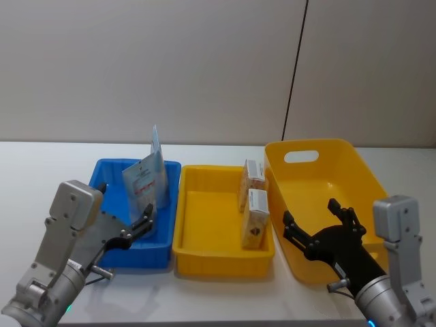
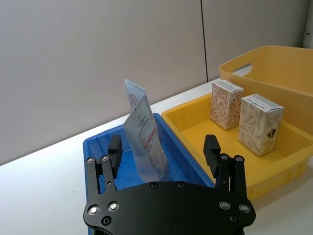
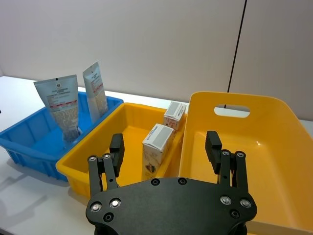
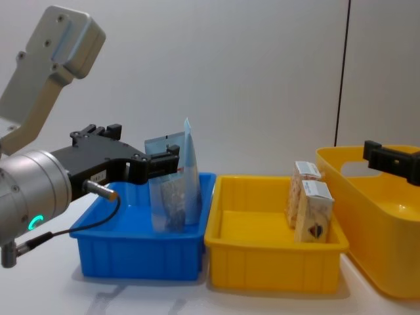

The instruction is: Bimanual collaborative sorting of washing and personal care products

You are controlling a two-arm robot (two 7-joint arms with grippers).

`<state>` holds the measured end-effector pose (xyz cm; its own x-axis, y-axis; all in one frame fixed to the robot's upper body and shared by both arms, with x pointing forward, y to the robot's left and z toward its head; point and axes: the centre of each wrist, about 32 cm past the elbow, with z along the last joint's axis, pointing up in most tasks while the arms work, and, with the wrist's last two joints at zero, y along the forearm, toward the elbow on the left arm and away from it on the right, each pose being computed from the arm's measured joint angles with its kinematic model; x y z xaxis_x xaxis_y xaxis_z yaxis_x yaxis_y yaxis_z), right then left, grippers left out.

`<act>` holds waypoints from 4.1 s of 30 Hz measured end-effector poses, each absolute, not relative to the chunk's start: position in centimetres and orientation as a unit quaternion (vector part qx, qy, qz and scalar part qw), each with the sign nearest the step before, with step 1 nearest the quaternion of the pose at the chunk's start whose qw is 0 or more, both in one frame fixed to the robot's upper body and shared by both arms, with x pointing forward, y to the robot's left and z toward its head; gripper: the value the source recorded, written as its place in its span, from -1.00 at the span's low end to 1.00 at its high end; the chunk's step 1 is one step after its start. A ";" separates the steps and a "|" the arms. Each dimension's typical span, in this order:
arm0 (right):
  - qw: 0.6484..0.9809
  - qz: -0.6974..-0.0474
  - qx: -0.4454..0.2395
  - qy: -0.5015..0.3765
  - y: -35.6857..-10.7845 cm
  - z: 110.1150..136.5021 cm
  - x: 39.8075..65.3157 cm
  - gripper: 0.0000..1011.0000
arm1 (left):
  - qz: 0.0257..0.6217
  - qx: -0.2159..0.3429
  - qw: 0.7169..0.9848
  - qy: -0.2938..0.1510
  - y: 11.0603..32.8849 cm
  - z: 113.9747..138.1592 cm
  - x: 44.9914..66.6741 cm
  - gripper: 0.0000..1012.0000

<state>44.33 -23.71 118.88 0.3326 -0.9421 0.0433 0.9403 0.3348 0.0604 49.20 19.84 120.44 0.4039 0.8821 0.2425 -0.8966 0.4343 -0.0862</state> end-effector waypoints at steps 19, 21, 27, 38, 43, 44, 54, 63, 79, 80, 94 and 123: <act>0.816 -0.577 0.012 -0.035 -23.7 118.9 44.3 0.98 | 0.531 0.029 0.837 -0.126 19.8 120.4 49.2 0.98; 0.816 -0.577 0.012 -0.035 -23.7 118.9 44.3 0.98 | 0.531 0.029 0.837 -0.126 19.8 120.4 49.2 0.98; 0.816 -0.577 0.012 -0.035 -23.7 118.9 44.3 0.98 | 0.531 0.029 0.837 -0.126 19.8 120.4 49.2 0.98; 0.816 -0.577 0.012 -0.035 -23.7 118.9 44.3 0.98 | 0.531 0.029 0.837 -0.126 19.8 120.4 49.2 0.98; 0.816 -0.577 0.012 -0.035 -23.7 118.9 44.3 0.98 | 0.531 0.029 0.837 -0.126 19.8 120.4 49.2 0.98; 0.816 -0.577 0.012 -0.035 -23.7 118.9 44.3 0.98 | 0.531 0.029 0.837 -0.126 19.8 120.4 49.2 0.98; 0.816 -0.577 0.012 -0.035 -23.7 118.9 44.3 0.98 | 0.527 0.026 0.841 -0.121 20.1 120.5 49.3 0.98; 0.816 -0.577 0.012 -0.035 -23.7 118.9 44.3 0.98 | 0.523 0.014 0.846 -0.098 21.0 120.4 49.9 0.98; 0.816 -0.577 0.012 -0.035 -23.7 118.9 44.3 0.98 | 0.515 -0.002 0.856 -0.045 23.1 119.7 53.8 0.98; 0.816 -0.577 0.012 -0.035 -23.7 118.9 44.3 0.98 | 0.513 -0.002 0.857 -0.041 23.2 119.7 54.2 0.98; 0.816 -0.577 0.012 -0.035 -23.7 118.9 44.3 0.98 | 0.494 -0.007 0.869 -0.015 24.0 118.6 57.8 0.98; 0.816 -0.577 0.012 -0.035 -23.7 118.9 44.3 0.98 | 0.446 -0.045 0.893 0.045 23.5 115.1 64.7 0.98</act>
<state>44.33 -23.71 118.87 0.3326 -0.9421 0.0432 0.9404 0.3348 0.0604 64.70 23.50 115.09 0.5988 0.7919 -0.1195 -0.7999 0.5988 -0.0398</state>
